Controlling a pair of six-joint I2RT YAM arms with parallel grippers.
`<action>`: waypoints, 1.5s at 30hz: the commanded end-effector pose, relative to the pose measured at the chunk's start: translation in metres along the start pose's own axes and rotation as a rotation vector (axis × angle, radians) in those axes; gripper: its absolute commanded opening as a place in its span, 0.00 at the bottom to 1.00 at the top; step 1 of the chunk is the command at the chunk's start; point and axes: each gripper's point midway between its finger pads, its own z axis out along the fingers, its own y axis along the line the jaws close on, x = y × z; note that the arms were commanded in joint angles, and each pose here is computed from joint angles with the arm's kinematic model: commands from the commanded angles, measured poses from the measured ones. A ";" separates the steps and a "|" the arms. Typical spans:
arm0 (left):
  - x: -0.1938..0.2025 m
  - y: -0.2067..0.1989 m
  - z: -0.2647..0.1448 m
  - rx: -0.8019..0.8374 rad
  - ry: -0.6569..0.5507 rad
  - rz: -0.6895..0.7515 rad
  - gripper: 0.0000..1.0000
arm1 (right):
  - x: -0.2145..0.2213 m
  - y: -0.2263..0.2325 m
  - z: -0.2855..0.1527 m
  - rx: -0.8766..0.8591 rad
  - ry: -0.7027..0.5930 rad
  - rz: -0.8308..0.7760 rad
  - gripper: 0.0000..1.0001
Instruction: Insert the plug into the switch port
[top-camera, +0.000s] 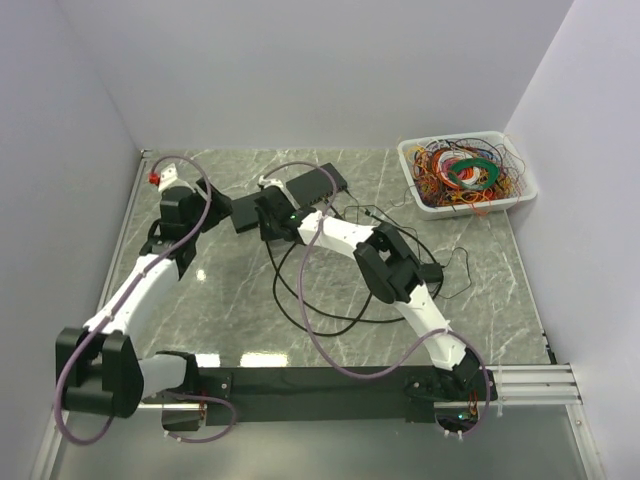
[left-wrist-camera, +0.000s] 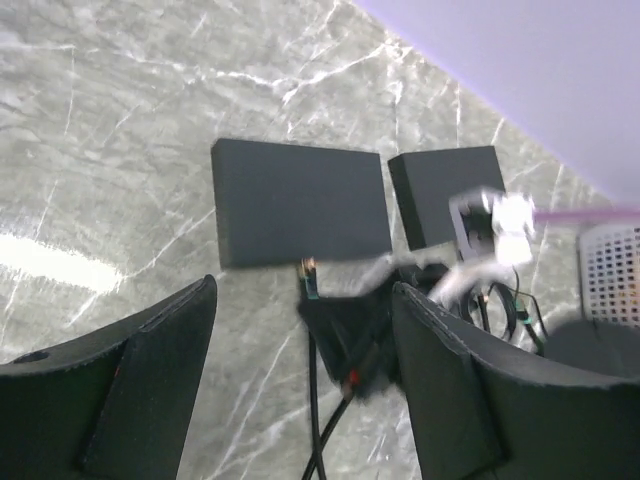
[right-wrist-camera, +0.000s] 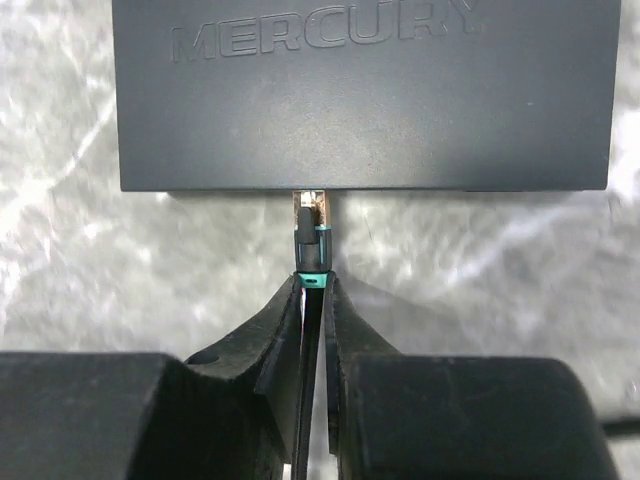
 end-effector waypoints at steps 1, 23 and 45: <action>0.021 0.015 -0.012 -0.013 0.040 0.003 0.76 | -0.028 -0.001 0.004 -0.007 -0.033 0.047 0.23; 0.003 0.065 -0.090 -0.066 -0.291 -0.055 0.78 | -0.059 0.048 -0.224 -0.211 -0.286 -0.166 0.88; 0.008 0.138 -0.033 -0.369 -0.474 0.116 0.71 | 0.039 -0.208 -0.413 0.200 -1.119 0.271 0.89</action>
